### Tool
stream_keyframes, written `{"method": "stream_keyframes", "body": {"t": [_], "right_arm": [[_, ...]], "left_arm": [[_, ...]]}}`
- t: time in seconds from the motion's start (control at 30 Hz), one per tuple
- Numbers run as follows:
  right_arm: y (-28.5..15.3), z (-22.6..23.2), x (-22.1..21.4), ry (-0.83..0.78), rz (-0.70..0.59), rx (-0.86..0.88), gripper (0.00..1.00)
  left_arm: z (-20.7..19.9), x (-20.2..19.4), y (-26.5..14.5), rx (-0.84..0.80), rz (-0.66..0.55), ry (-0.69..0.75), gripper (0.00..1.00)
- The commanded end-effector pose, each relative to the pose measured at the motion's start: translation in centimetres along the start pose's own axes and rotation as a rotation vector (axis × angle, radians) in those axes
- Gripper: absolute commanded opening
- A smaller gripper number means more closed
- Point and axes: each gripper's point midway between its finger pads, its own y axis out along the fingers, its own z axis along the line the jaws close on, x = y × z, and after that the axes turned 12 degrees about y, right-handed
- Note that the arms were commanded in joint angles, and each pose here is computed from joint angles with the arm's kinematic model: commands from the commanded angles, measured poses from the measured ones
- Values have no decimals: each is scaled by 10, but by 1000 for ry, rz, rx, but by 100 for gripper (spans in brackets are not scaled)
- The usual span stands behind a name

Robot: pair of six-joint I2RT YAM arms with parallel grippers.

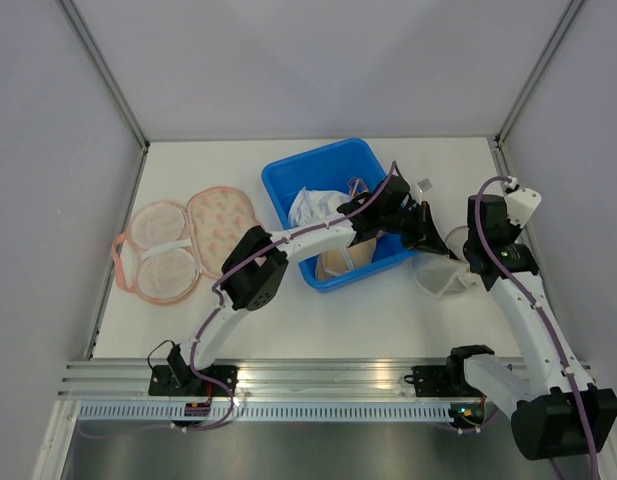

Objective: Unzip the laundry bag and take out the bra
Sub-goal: Open the laundry bag at the center of the board.

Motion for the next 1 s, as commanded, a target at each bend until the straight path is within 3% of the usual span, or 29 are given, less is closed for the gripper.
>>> {"method": "stream_keyframes", "body": {"t": [0.0, 0.1, 0.23, 0.43, 0.57, 0.87, 0.97], "right_arm": [[2, 5, 48, 22, -147, 25, 0], [4, 0, 66, 60, -196, 6, 0], [-1, 14, 94, 102, -286, 127, 0], [-21, 39, 116, 124, -343, 323, 0], [-32, 44, 103, 73, -291, 399, 0], [-46, 43, 39, 104, -156, 561, 0], [-46, 30, 29, 105, -144, 523, 0]], "left_arm": [[-46, 10, -10, -68, -63, 72, 11], [-60, 12, -8, -84, -78, 123, 21], [-85, 15, -8, -103, -75, 218, 32], [-88, 39, -34, 99, -183, 338, 38], [-82, 59, -51, 240, -259, 348, 38], [-100, 67, -47, 163, -251, 429, 46], [-87, 69, -48, 187, -249, 420, 47]]}}
